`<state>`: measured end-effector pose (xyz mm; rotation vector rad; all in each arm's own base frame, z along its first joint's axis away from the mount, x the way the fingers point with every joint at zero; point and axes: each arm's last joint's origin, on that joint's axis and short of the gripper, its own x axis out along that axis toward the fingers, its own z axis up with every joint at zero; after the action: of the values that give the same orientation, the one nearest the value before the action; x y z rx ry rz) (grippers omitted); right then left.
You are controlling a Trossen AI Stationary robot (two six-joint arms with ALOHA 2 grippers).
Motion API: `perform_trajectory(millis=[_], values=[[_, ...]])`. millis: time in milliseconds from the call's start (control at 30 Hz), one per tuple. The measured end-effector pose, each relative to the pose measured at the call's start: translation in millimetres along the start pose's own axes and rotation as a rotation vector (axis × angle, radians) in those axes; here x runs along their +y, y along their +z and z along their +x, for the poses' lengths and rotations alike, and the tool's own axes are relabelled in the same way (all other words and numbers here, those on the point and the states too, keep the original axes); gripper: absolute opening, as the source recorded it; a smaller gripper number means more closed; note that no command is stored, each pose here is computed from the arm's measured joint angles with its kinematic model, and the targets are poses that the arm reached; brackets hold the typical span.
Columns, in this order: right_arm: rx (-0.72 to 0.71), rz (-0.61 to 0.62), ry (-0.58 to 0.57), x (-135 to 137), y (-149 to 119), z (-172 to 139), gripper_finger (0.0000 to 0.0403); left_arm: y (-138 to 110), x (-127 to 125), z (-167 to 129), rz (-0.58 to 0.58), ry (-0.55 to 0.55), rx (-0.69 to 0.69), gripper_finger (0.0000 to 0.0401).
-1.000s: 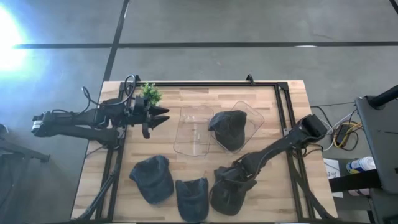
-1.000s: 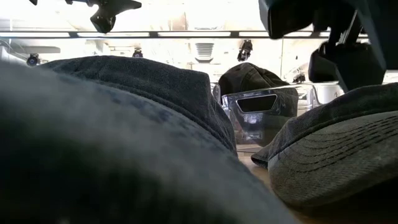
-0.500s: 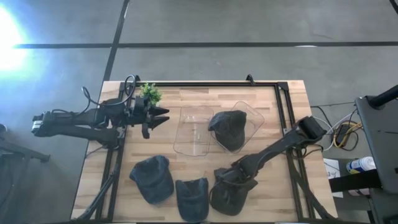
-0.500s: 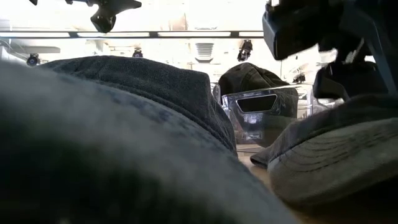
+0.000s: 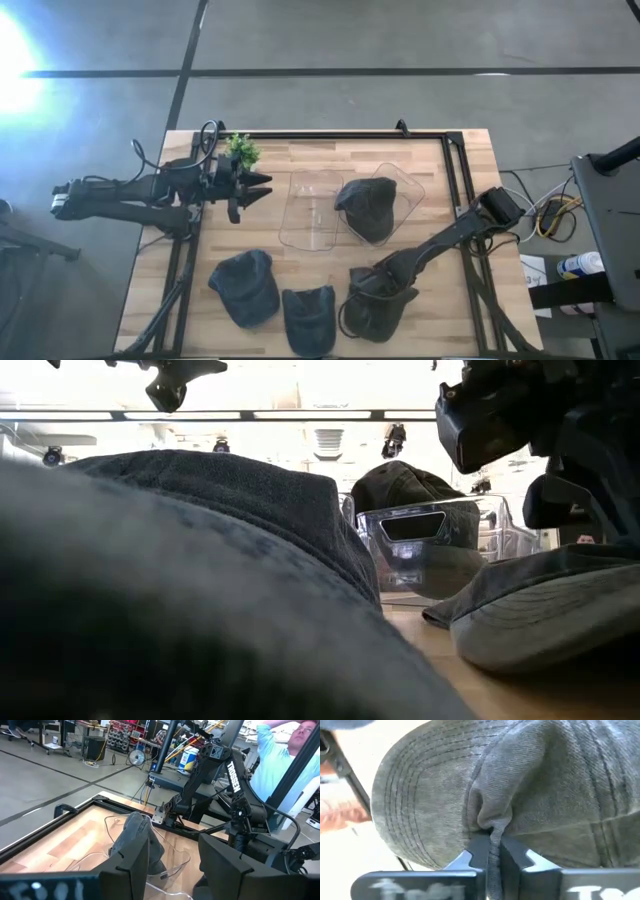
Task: Pick & Place hat
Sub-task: Put the black cap into the right transparent bin
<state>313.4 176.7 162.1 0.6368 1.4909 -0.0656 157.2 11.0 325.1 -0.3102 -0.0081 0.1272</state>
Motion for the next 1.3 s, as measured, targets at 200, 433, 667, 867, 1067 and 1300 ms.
perform_trajectory(millis=[200, 433, 667, 867, 1067, 1300], values=[[-0.056, 0.041, -0.071, 9.4, -2.8, -11.4, 0.0010, 0.0, 0.0, 0.0, 0.002, 0.001, 0.000, 0.0165], [-0.087, 0.064, -0.188, 23.6, -8.5, -37.1, 0.0009, 0.0, 0.0, 0.0, 0.003, 0.001, 0.000, 0.0165], [-0.136, 0.083, -0.281, 39.5, -13.4, -74.5, 0.0008, -0.5, 0.3, 0.0, 0.003, 0.004, 0.005, 0.0165], [-0.130, 0.099, -0.313, 50.2, -19.3, -108.8, 0.0008, -0.5, 0.3, 0.0, 0.004, 0.004, 0.004, 0.0165], [-0.124, 0.110, -0.327, 58.8, -28.7, -157.2, 0.0008, -0.5, 0.3, 0.0, 0.004, 0.004, 0.005, 0.0165], [-0.357, 0.098, -0.192, 71.6, -34.2, -213.1, 0.0008, -1.5, 0.6, 0.3, 0.006, 0.007, 0.014, 0.0165]])
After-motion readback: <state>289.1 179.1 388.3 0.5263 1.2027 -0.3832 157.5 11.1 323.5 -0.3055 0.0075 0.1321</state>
